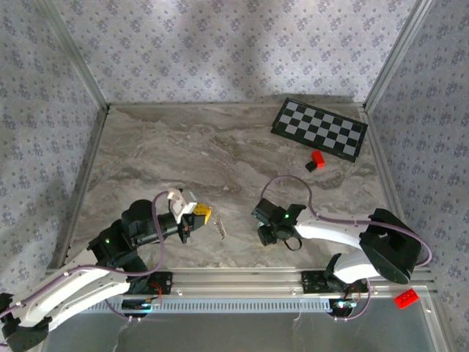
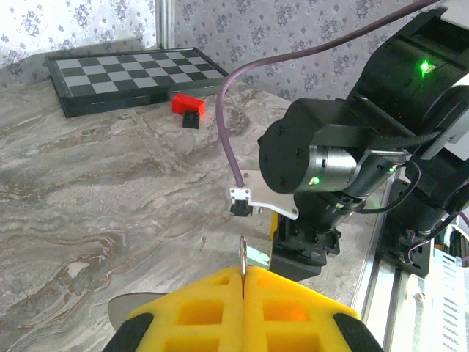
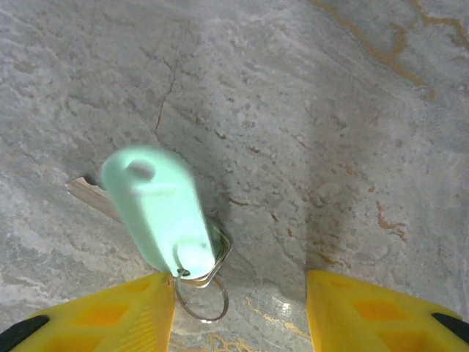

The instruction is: Put the keys on the keyring

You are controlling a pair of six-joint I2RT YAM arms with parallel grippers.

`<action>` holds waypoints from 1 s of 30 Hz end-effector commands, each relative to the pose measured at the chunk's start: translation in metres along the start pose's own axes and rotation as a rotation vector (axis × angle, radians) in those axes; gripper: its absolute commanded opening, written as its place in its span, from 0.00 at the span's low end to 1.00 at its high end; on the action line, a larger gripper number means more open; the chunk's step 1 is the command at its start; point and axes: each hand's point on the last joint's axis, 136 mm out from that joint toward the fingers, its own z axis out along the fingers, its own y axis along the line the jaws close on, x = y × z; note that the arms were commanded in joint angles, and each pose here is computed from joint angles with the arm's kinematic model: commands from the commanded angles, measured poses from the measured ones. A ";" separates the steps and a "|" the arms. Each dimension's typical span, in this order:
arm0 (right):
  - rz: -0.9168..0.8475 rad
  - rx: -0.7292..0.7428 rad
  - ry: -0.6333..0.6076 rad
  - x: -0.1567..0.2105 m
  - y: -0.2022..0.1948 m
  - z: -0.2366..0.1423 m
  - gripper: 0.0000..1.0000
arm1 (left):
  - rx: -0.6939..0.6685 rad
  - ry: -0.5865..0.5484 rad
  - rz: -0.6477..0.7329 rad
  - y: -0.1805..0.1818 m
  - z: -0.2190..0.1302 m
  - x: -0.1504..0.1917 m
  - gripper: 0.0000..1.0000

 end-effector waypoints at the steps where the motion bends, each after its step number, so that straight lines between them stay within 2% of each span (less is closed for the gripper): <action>1: -0.011 -0.109 0.031 0.006 0.034 0.011 0.47 | 0.003 -0.047 0.021 -0.002 -0.003 -0.019 0.00; 6: -0.024 -0.091 0.030 0.007 0.035 0.016 0.36 | -0.005 -0.029 0.016 -0.001 0.000 -0.018 0.00; 13: -0.034 -0.062 0.028 0.007 0.028 0.016 0.28 | -0.023 -0.001 0.019 0.003 0.007 -0.020 0.00; 30: -0.050 -0.083 0.009 0.014 0.029 0.010 0.23 | -0.019 0.026 0.032 0.004 0.022 -0.022 0.00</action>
